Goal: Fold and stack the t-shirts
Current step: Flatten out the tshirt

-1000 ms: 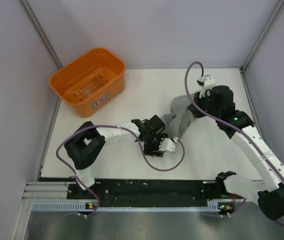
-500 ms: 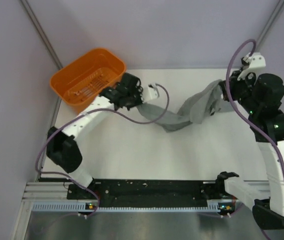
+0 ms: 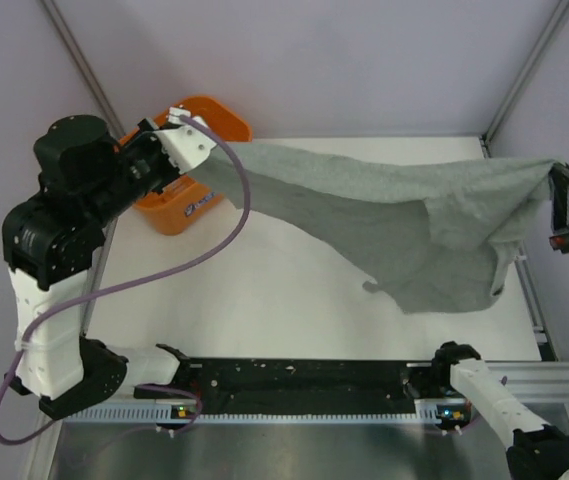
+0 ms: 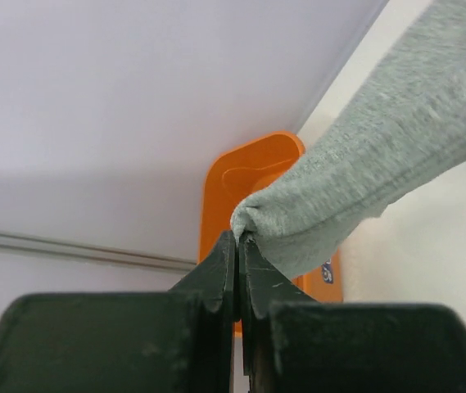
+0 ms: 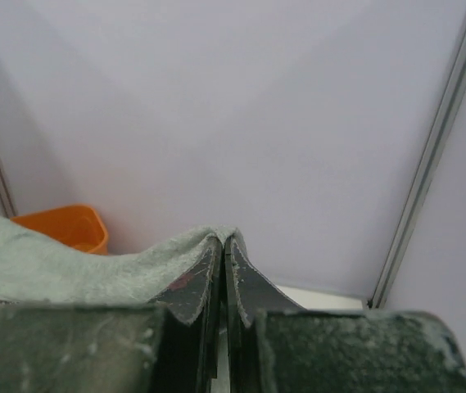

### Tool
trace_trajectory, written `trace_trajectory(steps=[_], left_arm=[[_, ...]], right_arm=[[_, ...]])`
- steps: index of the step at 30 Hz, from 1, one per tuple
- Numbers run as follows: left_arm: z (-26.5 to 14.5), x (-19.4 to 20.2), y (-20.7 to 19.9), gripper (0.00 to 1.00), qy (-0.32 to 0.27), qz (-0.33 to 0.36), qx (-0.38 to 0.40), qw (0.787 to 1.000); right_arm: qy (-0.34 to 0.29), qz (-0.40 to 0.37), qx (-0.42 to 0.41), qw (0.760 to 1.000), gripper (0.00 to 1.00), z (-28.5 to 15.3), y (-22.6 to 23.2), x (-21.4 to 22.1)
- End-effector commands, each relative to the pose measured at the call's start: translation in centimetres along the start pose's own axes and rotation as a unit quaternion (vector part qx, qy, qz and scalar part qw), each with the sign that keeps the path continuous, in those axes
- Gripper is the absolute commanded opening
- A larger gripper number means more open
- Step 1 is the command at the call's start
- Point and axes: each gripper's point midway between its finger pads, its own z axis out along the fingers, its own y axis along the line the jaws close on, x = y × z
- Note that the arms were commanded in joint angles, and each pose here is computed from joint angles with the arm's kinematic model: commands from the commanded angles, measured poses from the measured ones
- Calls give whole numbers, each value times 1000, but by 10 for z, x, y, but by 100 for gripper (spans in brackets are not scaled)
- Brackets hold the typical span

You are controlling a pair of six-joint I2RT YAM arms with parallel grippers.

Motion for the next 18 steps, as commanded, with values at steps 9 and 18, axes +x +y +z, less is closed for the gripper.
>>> trace_trajectory(steps=[9,18], left_arm=[[14,12,-35,0,17,-38,69,997],[135,25,27,0,54,-28,-93,994]], right_arm=[[100,-9,33,994,0,67,-15,67],[115,18,73,991,0,191,-64,96]])
